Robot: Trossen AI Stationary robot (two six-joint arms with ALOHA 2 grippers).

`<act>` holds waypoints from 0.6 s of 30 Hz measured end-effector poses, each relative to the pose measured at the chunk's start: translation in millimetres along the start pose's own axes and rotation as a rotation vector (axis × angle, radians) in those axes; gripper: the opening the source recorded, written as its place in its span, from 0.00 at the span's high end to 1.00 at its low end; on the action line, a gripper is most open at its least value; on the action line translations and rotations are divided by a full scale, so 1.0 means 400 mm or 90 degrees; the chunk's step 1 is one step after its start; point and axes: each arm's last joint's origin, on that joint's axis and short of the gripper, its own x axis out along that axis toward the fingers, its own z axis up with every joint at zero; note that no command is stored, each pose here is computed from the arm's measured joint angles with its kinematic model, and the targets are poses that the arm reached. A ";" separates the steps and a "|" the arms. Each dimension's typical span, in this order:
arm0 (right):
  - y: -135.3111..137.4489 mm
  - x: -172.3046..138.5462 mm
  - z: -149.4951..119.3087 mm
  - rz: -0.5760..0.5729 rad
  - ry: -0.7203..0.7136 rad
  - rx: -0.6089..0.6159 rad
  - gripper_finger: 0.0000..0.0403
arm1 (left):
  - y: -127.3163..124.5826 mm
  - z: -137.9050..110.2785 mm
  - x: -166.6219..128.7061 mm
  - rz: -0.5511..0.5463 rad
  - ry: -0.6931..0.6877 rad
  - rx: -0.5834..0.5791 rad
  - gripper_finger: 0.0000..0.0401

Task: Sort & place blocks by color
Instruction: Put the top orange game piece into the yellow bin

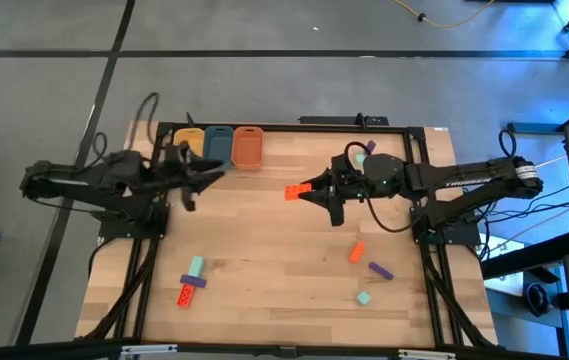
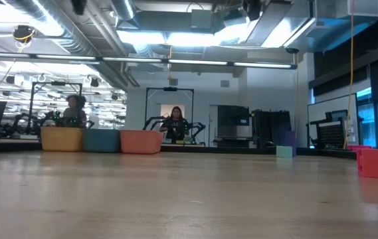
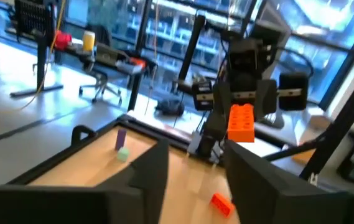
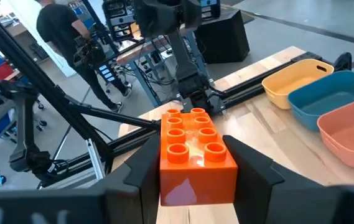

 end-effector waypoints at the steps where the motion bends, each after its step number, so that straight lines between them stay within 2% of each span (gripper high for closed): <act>1: 0.000 0.000 0.000 0.001 0.000 -0.003 0.64 | -0.008 0.001 0.019 -0.003 0.013 0.004 0.56; 6: 0.000 0.000 0.000 0.002 0.000 -0.027 0.64 | -0.037 -0.024 0.115 0.004 0.073 0.025 0.43; 8: 0.000 0.000 0.000 0.002 0.000 -0.032 0.64 | -0.050 -0.037 0.149 -0.025 0.077 0.023 0.40; 13: 0.001 0.000 0.002 0.005 -0.006 -0.052 0.64 | -0.082 -0.076 0.231 -0.141 0.061 0.008 0.38; 18: 0.004 0.000 0.006 0.010 -0.015 -0.064 0.64 | -0.089 -0.117 0.288 -0.134 0.039 0.003 0.38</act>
